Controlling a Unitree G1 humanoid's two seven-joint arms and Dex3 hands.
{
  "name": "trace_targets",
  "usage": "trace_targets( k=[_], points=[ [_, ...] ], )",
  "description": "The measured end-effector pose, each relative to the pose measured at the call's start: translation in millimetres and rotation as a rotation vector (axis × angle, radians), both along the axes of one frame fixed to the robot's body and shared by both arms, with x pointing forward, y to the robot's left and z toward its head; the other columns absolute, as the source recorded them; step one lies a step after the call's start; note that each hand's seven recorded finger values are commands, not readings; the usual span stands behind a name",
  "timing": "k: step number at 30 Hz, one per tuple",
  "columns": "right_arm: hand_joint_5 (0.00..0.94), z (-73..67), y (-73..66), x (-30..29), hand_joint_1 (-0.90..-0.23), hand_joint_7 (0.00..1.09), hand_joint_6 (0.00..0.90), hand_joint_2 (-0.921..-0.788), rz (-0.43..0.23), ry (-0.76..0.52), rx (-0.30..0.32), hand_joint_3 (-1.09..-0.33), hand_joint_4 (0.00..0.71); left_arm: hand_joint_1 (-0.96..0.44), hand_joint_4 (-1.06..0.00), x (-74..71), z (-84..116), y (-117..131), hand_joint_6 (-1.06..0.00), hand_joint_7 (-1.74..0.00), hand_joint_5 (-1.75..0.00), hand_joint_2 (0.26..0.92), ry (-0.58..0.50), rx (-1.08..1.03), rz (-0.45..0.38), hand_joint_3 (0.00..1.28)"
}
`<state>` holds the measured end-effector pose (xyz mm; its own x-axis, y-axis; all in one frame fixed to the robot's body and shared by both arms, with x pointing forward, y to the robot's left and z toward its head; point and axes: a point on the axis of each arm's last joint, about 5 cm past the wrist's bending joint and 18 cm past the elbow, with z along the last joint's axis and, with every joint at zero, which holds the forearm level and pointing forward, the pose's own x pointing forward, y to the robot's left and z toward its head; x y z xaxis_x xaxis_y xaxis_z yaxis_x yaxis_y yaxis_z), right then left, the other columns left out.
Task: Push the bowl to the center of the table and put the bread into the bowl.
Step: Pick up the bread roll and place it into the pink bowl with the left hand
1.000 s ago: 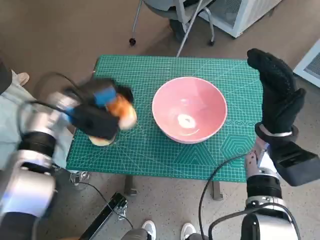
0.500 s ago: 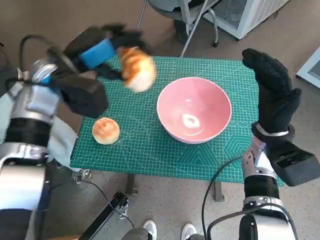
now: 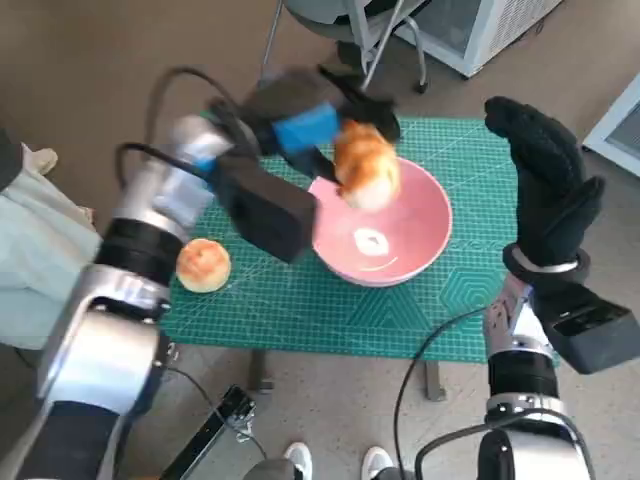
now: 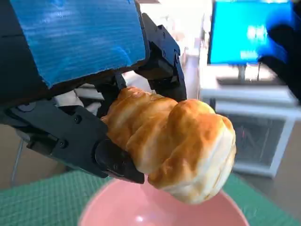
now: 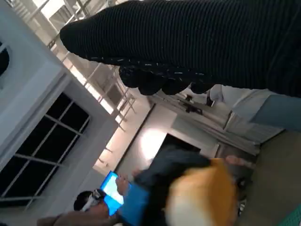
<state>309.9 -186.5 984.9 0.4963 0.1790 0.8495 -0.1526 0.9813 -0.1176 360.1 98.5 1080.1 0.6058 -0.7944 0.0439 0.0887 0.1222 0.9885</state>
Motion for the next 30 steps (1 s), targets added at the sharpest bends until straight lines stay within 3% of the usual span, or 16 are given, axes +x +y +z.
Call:
trace_targets(
  k=[4, 5, 6, 7, 10, 13, 20, 27, 30],
  points=[
    [0.003, -0.1, 0.3, -0.1, -0.554, 0.77, 0.047, -0.921, 0.003, -0.001, -0.004, -0.704, 0.357, 0.0, -0.64, 0.7, -13, -11, -0.71, -1.13, -1.18, 0.918, 0.039, 0.045, 0.015, 0.06],
    [0.003, -0.6, 0.4, -0.4, -0.554, 0.77, 0.047, -0.921, 0.005, 0.0, -0.008, -0.704, 0.357, 0.0, -0.62, 0.5, -21, -18, -0.67, -1.15, -1.22, 0.919, 0.069, 0.073, 0.024, 0.08],
    [0.003, -1.3, 0.0, -0.9, -0.554, 0.77, 0.047, -0.921, 0.004, 0.001, -0.009, -0.704, 0.357, -0.02, -0.51, 1.0, -21, -19, -0.52, -1.12, -1.14, 0.903, 0.08, 0.072, 0.036, 0.11],
    [0.003, -1.8, -0.3, -1.2, -0.553, 0.77, 0.046, -0.921, 0.004, 0.003, -0.009, -0.705, 0.357, -0.06, -0.4, 1.6, -23, -21, -0.39, -0.99, -0.93, 0.884, 0.101, 0.073, 0.053, 0.12],
    [0.003, -2.7, -1.0, -2.0, -0.551, 0.77, 0.045, -0.921, 0.002, 0.002, -0.007, -0.708, 0.358, -0.1, -0.14, 3.5, -28, -22, -0.13, -0.67, -0.4, 0.832, 0.187, 0.095, 0.107, 0.09],
    [0.003, -3.7, -2.0, -2.9, -0.55, 0.77, 0.042, -0.921, 0.001, 0.003, -0.004, -0.711, 0.357, -0.11, -0.05, 4.4, -36, -21, -0.04, -0.52, -0.14, 0.802, 0.299, 0.126, 0.136, 0.07],
    [0.002, -3.8, -4.2, -3.7, -0.553, 0.8, 0.027, -0.921, 0.0, 0.008, 0.005, -0.716, 0.356, -0.14, 0.0, 5.5, -39, -15, 0.0, -0.45, -0.01, 0.774, 0.413, 0.135, 0.141, 0.04],
    [0.002, -0.5, -3.3, -3.9, -0.56, 0.82, 0.014, -0.921, 0.003, -0.004, 0.007, -0.716, 0.356, -0.22, -0.03, 4.0, -26, 0, 0.0, -0.47, -0.02, 0.782, 0.337, 0.035, 0.075, 0.04],
    [0.002, -0.4, -3.0, -3.9, -0.562, 0.82, 0.014, -0.921, 0.003, -0.004, 0.01, -0.714, 0.356, -0.2, -0.09, 1.7, -19, 16, -0.06, -0.43, -0.02, 0.79, 0.292, -0.036, 0.034, 0.02]
  ],
)
